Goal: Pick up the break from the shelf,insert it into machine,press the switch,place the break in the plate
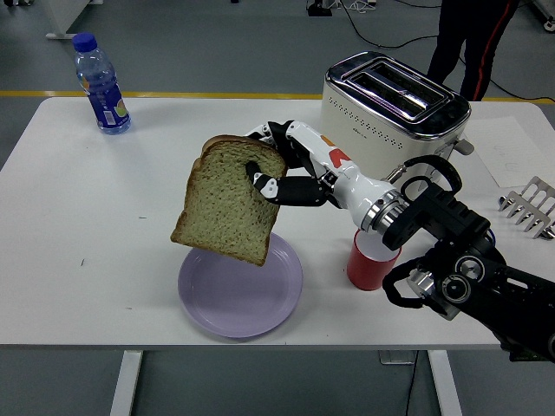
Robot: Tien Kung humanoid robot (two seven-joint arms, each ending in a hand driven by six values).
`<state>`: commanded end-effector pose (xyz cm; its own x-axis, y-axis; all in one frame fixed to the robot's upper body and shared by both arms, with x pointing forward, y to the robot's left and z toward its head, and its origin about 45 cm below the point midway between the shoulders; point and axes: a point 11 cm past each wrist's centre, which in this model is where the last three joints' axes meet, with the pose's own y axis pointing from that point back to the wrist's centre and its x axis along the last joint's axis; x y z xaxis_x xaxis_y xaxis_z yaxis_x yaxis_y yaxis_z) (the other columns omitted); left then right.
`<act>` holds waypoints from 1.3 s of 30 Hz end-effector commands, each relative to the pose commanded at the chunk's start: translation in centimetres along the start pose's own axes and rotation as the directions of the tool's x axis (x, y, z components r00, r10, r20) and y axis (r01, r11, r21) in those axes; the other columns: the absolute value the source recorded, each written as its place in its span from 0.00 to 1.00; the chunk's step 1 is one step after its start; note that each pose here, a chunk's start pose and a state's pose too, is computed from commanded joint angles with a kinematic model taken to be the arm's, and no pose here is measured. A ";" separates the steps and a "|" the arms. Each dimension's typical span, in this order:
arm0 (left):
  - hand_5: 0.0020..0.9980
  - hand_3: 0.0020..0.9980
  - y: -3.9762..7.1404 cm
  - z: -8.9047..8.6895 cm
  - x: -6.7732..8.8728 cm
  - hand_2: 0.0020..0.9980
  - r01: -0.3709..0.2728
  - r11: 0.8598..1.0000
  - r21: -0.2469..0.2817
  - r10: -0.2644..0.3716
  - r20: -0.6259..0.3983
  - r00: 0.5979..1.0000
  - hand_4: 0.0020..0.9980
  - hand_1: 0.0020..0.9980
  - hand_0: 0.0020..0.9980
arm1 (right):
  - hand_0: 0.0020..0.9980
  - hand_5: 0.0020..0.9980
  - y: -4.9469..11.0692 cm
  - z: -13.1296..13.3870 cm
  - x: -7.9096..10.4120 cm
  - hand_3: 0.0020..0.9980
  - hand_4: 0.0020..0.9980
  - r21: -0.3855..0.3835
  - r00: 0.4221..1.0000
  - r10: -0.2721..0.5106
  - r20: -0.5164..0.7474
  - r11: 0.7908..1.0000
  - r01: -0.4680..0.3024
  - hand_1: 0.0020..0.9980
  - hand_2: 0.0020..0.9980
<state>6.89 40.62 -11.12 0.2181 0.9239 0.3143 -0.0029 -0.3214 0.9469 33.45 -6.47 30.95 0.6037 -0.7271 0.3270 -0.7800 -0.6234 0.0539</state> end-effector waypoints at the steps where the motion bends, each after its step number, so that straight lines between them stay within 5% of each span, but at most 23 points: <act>1: 0.87 0.56 0.0 0.0 0.0 0.69 0.000 1.000 -0.001 0.000 0.000 1.000 0.28 0.70 0.68 | 0.23 0.00 0.0 0.3 -0.3 0.50 0.41 -0.009 1.000 -0.008 0.000 1.000 0.008 0.22 0.32; 19: 0.87 0.56 0.2 1.0 0.1 0.69 0.001 1.000 -0.017 -0.001 -0.003 1.000 0.28 0.70 0.68 | 0.22 0.00 -2.4 5.3 -7.7 0.50 0.41 -0.152 0.988 -0.148 -0.032 0.978 0.142 0.22 0.32; 39: 0.87 0.56 0.2 1.4 0.1 0.69 0.000 1.000 -0.023 0.000 -0.006 1.000 0.29 0.70 0.68 | 0.21 0.00 -4.8 8.3 -6.1 0.50 0.41 -0.235 0.983 -0.075 -0.169 0.971 0.034 0.21 0.32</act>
<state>8.24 40.35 -10.96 0.2125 0.9252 0.3145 -0.0256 -0.3165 0.9482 34.85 -1.43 20.87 0.6242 -0.6189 0.4769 -0.7758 -0.5629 0.2849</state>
